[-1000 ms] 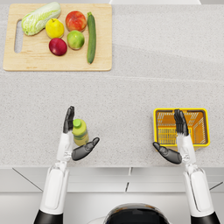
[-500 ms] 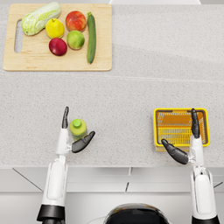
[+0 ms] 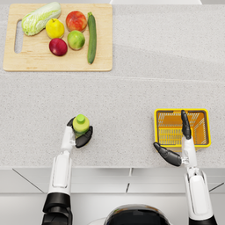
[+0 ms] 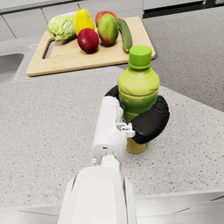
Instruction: Pick up the green tea and place it into the yellow basket
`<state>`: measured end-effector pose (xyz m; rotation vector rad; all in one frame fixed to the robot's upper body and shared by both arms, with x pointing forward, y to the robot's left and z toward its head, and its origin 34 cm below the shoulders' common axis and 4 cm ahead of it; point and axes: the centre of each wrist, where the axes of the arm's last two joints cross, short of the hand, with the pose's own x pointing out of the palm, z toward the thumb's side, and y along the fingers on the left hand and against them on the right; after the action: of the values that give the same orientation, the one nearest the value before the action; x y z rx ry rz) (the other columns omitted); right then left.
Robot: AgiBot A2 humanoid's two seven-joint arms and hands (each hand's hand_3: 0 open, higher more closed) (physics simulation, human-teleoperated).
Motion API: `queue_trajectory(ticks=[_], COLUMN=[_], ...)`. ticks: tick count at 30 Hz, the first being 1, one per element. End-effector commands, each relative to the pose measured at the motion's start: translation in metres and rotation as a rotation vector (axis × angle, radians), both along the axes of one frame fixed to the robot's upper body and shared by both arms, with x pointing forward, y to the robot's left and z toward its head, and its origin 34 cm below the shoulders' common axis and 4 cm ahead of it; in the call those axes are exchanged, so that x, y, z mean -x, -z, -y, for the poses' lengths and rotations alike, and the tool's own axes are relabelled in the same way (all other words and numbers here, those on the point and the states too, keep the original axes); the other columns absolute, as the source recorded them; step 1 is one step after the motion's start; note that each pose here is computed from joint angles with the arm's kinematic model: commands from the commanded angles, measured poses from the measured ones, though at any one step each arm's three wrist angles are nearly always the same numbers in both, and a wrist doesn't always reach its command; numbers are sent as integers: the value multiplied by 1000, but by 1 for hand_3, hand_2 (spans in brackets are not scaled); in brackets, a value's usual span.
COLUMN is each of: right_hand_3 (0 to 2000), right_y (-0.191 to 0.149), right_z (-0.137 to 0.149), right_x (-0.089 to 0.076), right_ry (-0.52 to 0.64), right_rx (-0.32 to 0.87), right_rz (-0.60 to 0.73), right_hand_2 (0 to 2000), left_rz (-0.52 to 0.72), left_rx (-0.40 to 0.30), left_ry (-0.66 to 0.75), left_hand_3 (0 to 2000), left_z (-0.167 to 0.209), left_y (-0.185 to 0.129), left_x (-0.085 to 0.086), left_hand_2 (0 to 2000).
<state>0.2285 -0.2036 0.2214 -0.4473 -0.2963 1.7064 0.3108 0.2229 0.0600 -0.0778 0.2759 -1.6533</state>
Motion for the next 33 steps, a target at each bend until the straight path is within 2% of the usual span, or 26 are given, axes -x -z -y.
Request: queue_trajectory(ticks=[1,3,5,8,11,12,14,18,25,26,27,30,31,32,33], right_hand_3=[0,0,0,0,0,0,0,0,0,327,653,1633,1960,2000,2000], right_y=[-1,2,11,11,11,8,4,-6,-21,-20,-19,-19,-18,-18,-19], right_z=[-4,-11,-36,-59,-73,-76,-85,-111,-123,-122,-121,-120,-120,-120,-118], right_x=[-2,-3,-7,-14,-17,-16,-17,-26,-39,-41,-42,-42,-41,-42,-43], right_ry=[-13,-38,-123,-185,-224,-235,-222,-218,-219,-244,-336,-468,-480,-468,-447], right_rx=[-4,-6,-8,-25,-34,-39,27,120,146,166,227,324,339,336,327], right_rz=[4,-9,-47,-54,-59,-48,-11,55,100,96,86,78,75,72,77], right_hand_2=[0,0,0,0,0,0,0,0,0,1361,2000,2000,2000,2000,2000], left_rz=[69,212,394,611,739,753,752,748,690,684,676,673,682,696,709], left_rx=[7,31,54,91,134,145,156,177,156,144,129,110,107,108,106], left_ry=[-4,48,122,191,288,321,375,478,590,602,616,597,598,571,567], left_hand_3=[2000,2000,2000,2000,2000,2000,2000,2000,2000,2000,2000,2000,1673,1347,1020], left_z=[4,10,24,48,78,89,104,133,157,157,156,151,150,147,146], left_y=[-17,-52,-103,-159,-193,-197,-197,-198,-179,-176,-173,-171,-174,-176,-178], left_x=[-2,4,7,15,27,29,33,44,60,63,65,63,62,64,67], left_hand_2=[2000,2000,2000,2000,2000,2000,2000,2000,2000,2000,2000,2000,639,0,0])
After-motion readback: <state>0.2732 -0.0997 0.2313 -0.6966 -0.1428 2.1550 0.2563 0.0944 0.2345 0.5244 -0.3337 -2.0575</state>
